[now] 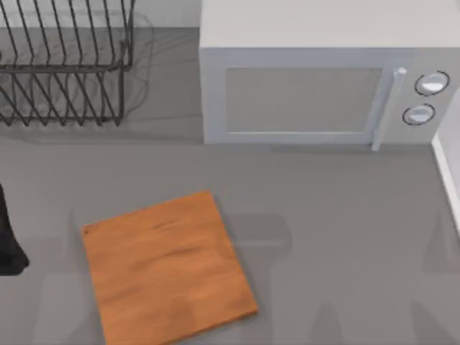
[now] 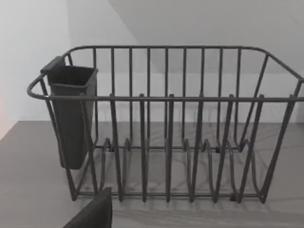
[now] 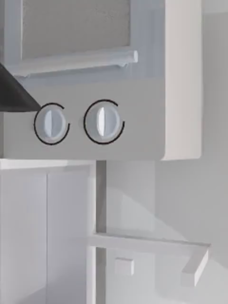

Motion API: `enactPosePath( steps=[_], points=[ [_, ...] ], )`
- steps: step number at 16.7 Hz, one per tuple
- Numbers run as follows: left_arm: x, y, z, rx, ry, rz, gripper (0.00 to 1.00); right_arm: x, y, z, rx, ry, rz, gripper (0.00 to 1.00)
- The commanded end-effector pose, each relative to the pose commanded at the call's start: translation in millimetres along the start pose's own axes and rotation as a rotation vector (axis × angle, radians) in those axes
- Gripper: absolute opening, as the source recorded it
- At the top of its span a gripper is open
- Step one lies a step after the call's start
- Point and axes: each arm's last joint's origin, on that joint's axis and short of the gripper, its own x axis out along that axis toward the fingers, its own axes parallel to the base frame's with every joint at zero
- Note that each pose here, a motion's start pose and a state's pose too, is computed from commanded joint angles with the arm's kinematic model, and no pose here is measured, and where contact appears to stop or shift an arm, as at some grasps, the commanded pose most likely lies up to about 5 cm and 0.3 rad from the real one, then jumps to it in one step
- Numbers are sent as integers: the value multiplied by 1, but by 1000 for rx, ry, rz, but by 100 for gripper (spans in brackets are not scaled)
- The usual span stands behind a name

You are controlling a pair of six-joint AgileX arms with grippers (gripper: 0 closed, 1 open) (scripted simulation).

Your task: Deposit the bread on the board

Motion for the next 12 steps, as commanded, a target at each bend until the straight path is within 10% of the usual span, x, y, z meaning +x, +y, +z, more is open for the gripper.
enactPosePath(
  steps=[6, 12],
  points=[
    [1, 3, 11, 78, 54, 17, 100, 0, 0, 0, 0, 0, 0, 100],
    [17, 18, 41, 354, 377, -9, 100, 0, 0, 0, 0, 0, 0, 100]
  ],
)
